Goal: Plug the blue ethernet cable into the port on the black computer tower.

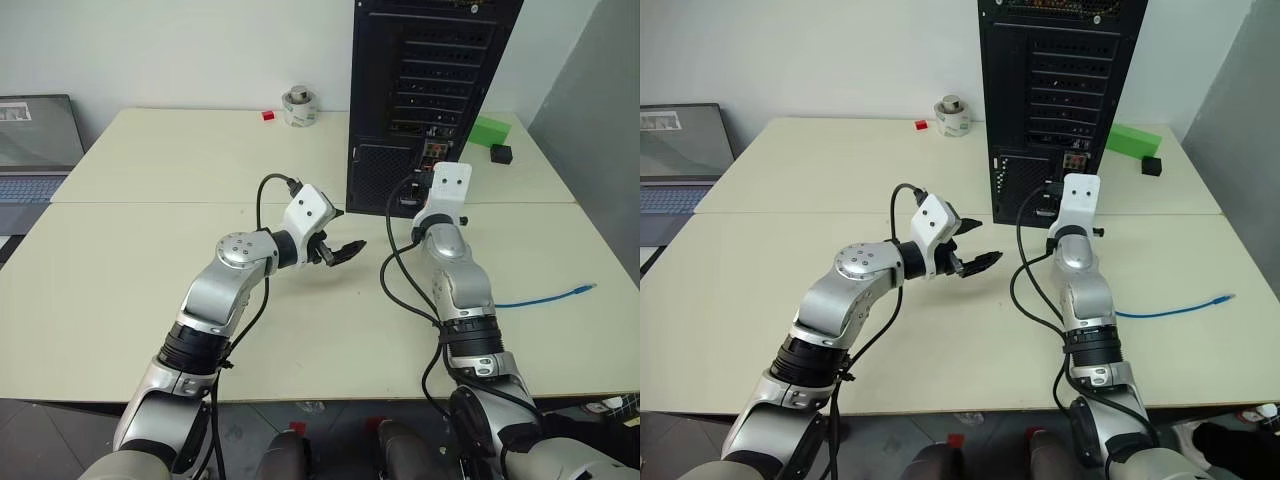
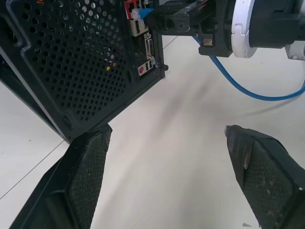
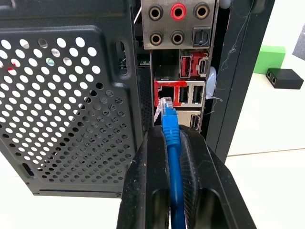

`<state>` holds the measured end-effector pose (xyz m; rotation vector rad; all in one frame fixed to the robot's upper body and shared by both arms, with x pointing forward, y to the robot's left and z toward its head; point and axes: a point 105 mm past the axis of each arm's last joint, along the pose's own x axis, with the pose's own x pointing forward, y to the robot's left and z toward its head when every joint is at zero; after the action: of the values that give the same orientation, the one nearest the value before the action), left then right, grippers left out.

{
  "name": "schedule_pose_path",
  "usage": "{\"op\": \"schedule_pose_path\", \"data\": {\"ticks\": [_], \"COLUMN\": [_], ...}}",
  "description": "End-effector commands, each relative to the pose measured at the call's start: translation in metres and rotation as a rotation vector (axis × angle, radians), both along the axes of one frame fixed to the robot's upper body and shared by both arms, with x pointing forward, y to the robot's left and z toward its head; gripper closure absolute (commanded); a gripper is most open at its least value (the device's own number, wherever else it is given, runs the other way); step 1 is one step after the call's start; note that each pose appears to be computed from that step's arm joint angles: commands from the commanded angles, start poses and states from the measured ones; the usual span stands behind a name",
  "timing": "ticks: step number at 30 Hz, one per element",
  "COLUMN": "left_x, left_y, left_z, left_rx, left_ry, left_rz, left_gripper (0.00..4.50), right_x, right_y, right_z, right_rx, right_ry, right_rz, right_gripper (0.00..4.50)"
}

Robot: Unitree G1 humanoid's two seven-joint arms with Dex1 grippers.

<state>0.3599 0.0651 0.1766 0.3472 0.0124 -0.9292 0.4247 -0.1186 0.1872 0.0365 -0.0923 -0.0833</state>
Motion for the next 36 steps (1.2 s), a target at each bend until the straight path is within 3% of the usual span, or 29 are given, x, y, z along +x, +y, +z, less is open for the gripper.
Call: {"op": "schedule_pose_path", "data": {"ticks": [1, 11, 29, 36], "left_x": [0.001, 0.0, 0.0, 0.0], "left_y": [0.0, -0.001, -0.003, -0.003], "left_z": [0.017, 0.015, 0.013, 0.014], "left_rx": [-0.011, -0.01, -0.012, -0.011], "left_ry": [-0.069, -0.064, -0.065, -0.067], "left_rz": [0.0, -0.009, -0.009, -0.002], "left_gripper": [0.46, 0.46, 0.46, 0.46], "right_x": [0.0, 0.0, 0.01, 0.01], "right_y": [0.002, 0.005, 0.001, 0.006], "right_z": [0.025, 0.032, 0.021, 0.034], "right_rx": [0.013, 0.005, -0.02, -0.006], "right_ry": [-0.089, -0.112, -0.063, -0.091], "right_rz": [-0.001, 0.01, -0.012, -0.028], "right_gripper": [4.47, 4.47, 4.47, 4.47]}}
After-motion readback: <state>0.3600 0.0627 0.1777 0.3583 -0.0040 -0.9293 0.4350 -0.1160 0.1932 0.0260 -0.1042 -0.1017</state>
